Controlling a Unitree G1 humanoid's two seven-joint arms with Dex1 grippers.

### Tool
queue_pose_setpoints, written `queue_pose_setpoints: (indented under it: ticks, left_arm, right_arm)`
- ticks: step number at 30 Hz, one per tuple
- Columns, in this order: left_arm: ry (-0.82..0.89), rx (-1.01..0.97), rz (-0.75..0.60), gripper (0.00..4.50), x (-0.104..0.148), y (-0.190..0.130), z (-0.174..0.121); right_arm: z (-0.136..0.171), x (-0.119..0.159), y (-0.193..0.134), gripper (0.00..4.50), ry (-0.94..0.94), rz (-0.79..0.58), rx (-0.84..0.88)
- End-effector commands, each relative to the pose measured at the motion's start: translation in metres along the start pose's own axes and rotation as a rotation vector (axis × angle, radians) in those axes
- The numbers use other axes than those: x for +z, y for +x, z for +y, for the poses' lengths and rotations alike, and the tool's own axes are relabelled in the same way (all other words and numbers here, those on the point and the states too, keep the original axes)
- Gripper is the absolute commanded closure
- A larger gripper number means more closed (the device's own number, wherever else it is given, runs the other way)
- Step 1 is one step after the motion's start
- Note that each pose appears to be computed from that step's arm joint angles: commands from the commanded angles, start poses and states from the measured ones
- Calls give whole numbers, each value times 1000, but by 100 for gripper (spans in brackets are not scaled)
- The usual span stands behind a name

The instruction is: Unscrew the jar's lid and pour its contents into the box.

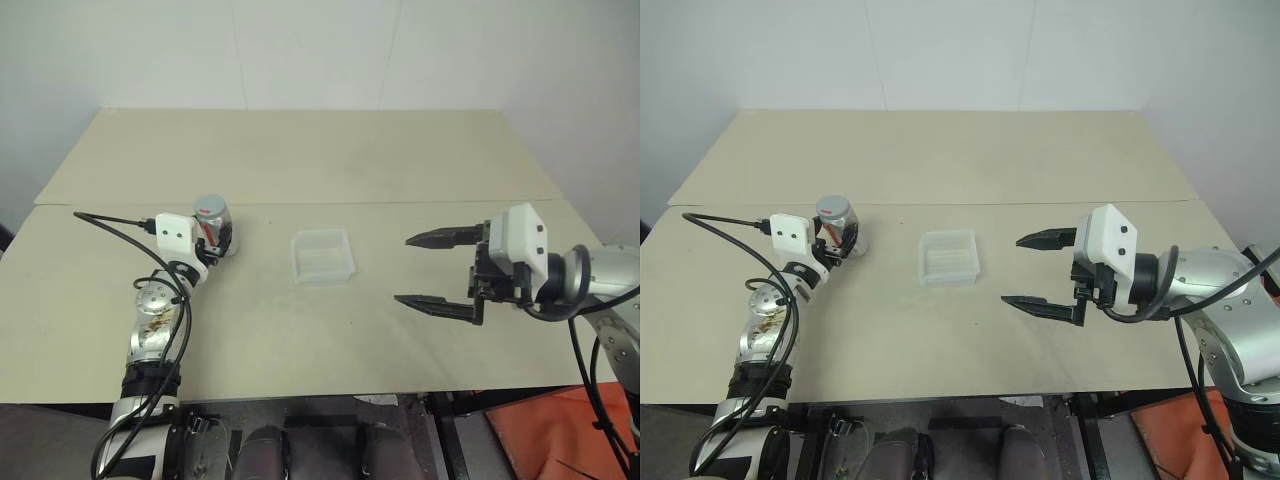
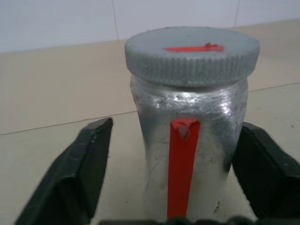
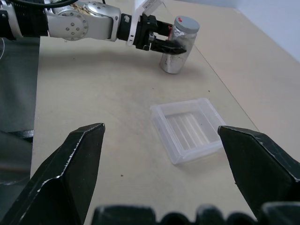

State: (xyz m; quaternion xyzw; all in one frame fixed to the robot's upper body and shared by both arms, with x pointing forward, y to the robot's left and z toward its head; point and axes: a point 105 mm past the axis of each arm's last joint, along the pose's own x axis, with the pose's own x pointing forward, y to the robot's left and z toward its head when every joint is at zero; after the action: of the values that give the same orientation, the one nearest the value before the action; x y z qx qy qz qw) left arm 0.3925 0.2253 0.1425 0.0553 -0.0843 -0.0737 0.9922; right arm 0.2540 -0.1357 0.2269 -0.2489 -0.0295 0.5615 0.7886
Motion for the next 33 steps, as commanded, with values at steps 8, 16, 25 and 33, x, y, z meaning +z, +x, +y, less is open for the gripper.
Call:
queue_pose_setpoints:
  ticks: [8,16,25,33]
  left_arm:
    - [36,-27,-103,251,23,6,-5]
    - [29,-493,-133,251,63,-29,-46]
    - [19,-880,-152,251,94,-46,-82]
    - [30,-1052,-186,251,108,-44,-104]
  right_arm:
    - [2,9,-4,0,-43,-8,-1]
    - [-13,22,15,0,-23,-90,-38]
    - [-35,57,79,0,78,-198,-86]
    - [-35,73,112,0,147,-218,-64]
